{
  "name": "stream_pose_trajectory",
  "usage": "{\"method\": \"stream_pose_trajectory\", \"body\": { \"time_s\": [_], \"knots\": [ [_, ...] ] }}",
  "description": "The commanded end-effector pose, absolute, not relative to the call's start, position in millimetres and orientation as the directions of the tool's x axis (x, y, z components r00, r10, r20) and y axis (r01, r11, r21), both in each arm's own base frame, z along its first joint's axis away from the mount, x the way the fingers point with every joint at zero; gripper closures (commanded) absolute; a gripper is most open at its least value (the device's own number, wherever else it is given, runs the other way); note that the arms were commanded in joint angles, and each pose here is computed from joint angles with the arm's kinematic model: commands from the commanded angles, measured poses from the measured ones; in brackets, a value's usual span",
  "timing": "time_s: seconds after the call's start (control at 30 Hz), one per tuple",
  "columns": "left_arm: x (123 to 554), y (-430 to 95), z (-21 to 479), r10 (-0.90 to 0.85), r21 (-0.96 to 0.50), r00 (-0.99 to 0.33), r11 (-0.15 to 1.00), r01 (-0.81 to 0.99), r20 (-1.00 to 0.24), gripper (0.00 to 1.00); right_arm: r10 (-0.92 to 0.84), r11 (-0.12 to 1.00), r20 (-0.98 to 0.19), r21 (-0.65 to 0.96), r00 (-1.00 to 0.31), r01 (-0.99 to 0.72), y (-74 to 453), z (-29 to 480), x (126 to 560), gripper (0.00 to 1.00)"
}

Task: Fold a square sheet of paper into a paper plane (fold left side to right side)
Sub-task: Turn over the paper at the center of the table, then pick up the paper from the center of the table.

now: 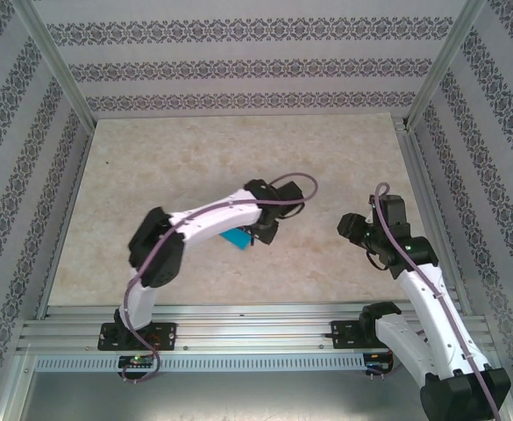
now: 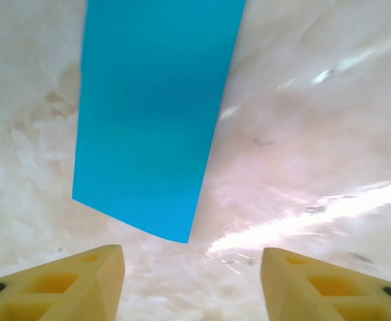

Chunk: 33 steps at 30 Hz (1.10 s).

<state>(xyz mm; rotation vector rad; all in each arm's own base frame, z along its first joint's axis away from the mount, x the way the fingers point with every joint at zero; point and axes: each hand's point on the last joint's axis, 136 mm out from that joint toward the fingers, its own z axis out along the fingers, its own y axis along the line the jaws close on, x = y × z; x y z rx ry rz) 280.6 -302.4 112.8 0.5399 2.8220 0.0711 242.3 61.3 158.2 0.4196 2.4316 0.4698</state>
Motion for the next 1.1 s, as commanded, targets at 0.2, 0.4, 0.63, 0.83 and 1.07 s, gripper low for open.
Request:
{"method": "stream_pose_trajectory", "body": {
  "time_s": [0.2,0.4,0.63,0.83,1.07],
  "knots": [
    [315,-231,183,-0.103,-0.522,-0.877,0.833,0.182,-0.470,0.25,0.405,0.708,-0.415,0.706,-0.814,-0.007,186,144,293,0.54],
    [312,-192,171,-0.264,-0.673,-0.874,0.734,0.091,-0.407,0.18,0.416,0.673,-0.342,0.738,-0.842,0.033,244,113,329,0.49],
    [307,-172,153,-0.336,-0.731,-0.878,0.682,0.022,-0.340,0.16,0.493,0.631,-0.234,0.760,-0.838,0.159,264,71,343,0.52],
    [306,-166,149,-0.334,-0.719,-0.877,0.695,0.018,-0.345,0.15,0.528,0.630,-0.183,0.740,-0.829,0.238,271,48,341,0.54],
    [305,-163,146,-0.338,-0.712,-0.875,0.702,0.011,-0.347,0.15,0.547,0.629,-0.155,0.724,-0.823,0.282,279,35,340,0.55]
  ]
}}
